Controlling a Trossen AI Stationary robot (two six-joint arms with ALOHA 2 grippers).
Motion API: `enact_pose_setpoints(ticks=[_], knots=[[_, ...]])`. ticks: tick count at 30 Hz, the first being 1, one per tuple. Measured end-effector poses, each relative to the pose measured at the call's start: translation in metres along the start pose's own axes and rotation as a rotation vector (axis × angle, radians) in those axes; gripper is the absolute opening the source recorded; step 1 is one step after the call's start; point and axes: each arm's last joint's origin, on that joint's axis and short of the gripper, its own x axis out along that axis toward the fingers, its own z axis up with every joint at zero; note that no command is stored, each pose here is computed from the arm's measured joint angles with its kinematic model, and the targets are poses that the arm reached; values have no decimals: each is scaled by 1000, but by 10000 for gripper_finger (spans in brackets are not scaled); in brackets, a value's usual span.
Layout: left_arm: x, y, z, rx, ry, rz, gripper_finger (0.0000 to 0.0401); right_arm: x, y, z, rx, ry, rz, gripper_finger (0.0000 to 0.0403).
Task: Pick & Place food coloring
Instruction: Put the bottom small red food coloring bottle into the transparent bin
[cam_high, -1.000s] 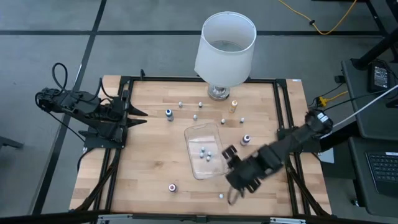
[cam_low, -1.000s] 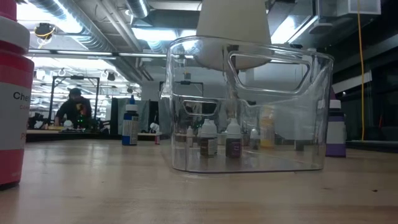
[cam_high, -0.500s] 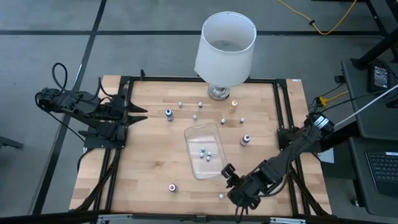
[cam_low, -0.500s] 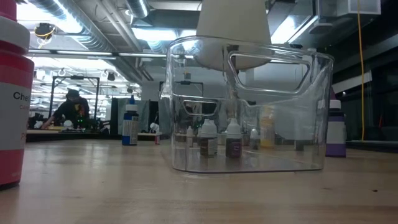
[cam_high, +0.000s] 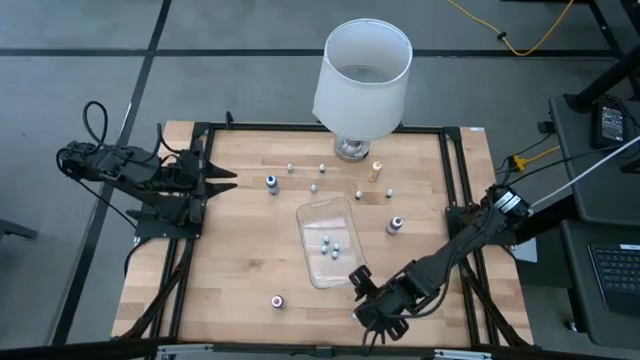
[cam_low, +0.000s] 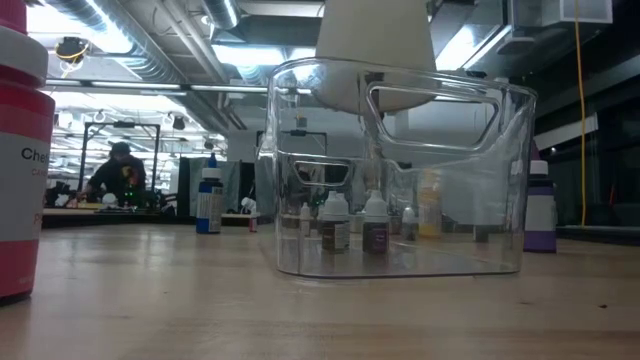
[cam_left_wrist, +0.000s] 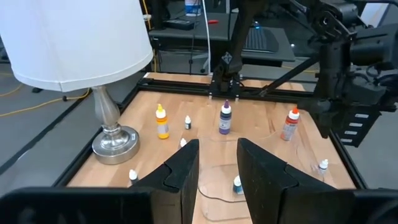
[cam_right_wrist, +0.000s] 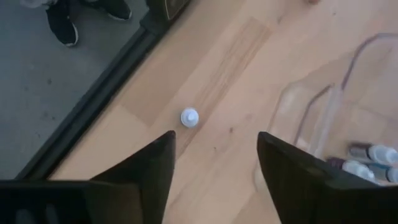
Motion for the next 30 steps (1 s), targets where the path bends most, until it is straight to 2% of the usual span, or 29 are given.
enact_pose_setpoints(ticks=[6, 18, 30], knots=[[0, 0, -2, 3, 19, 2, 104, 24, 3, 2, 71, 7, 17, 236], [0, 0, -4, 3, 39, -16, 104, 67, 6, -5, 72, 104, 47, 225], [0, 0, -4, 3, 38, -14, 104, 87, -2, -9, 88, 137, 36, 225]])
